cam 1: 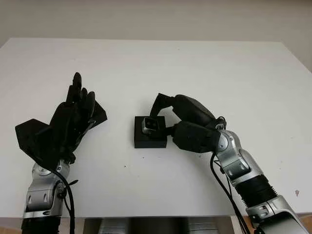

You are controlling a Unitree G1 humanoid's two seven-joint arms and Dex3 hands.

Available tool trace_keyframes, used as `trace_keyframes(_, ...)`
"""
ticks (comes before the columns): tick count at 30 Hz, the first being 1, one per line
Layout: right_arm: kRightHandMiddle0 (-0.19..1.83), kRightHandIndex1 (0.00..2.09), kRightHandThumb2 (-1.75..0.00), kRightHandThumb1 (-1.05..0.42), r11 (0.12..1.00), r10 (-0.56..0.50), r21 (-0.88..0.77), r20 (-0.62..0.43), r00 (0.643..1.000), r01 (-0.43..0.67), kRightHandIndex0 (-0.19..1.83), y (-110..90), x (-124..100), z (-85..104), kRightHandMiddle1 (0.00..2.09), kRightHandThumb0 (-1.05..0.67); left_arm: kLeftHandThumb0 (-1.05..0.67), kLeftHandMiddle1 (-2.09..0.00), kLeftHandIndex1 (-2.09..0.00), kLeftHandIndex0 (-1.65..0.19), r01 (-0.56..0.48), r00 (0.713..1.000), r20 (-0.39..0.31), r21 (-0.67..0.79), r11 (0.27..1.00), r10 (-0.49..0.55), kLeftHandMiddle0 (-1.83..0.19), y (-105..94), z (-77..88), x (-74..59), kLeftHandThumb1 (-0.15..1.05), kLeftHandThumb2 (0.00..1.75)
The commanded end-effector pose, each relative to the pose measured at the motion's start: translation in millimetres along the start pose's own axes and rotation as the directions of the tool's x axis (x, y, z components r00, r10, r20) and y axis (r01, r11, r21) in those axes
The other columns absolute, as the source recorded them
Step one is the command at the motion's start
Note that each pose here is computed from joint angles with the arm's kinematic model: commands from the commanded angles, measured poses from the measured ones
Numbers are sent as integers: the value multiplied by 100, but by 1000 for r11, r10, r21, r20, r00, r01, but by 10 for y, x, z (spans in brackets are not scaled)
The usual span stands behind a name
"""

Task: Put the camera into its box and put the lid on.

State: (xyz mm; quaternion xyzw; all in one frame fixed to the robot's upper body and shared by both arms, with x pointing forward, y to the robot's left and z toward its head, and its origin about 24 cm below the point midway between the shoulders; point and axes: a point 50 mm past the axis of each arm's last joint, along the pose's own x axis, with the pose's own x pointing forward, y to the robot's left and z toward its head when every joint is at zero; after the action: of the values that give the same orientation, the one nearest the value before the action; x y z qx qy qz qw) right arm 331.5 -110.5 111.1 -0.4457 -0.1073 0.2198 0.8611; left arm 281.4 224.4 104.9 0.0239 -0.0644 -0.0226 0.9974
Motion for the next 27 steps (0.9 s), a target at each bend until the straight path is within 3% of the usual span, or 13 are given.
trace_keyframes(1,38,69,-6,-95,999,37,-17,3,999,-37,24,23,-1,-15,161,-44,-79,0,0,19,1,1000,11,8,1000,-1,19,14,45,-4,105,51)
trace_keyframes(3,35,70,-5,-94,998,59,-18,3,998,-59,22,20,-2,-20,151,-49,-79,0,0,19,2,1000,13,14,1000,-3,19,14,46,-5,105,51)
trace_keyframes(8,27,65,-5,-91,995,89,-37,-5,996,-89,10,3,0,-8,99,-62,-77,0,0,19,3,1000,18,15,1000,-3,19,10,44,-8,105,52)
trace_keyframes(11,27,63,-5,-91,996,88,-29,2,996,-88,8,-7,-5,1,92,-61,-77,0,0,19,2,1000,17,13,1000,-3,19,8,41,-14,105,52)
trace_keyframes(21,35,58,-6,-93,998,51,-28,19,999,-50,11,-40,-9,18,97,-54,-78,0,0,19,1,1000,18,9,1000,-1,19,-5,34,-10,105,52)
trace_keyframes(27,38,67,-6,-97,1000,-13,-19,43,999,14,23,-46,-12,28,141,-46,-78,0,0,19,1,1000,20,8,1000,-1,19,-15,30,-8,105,52)
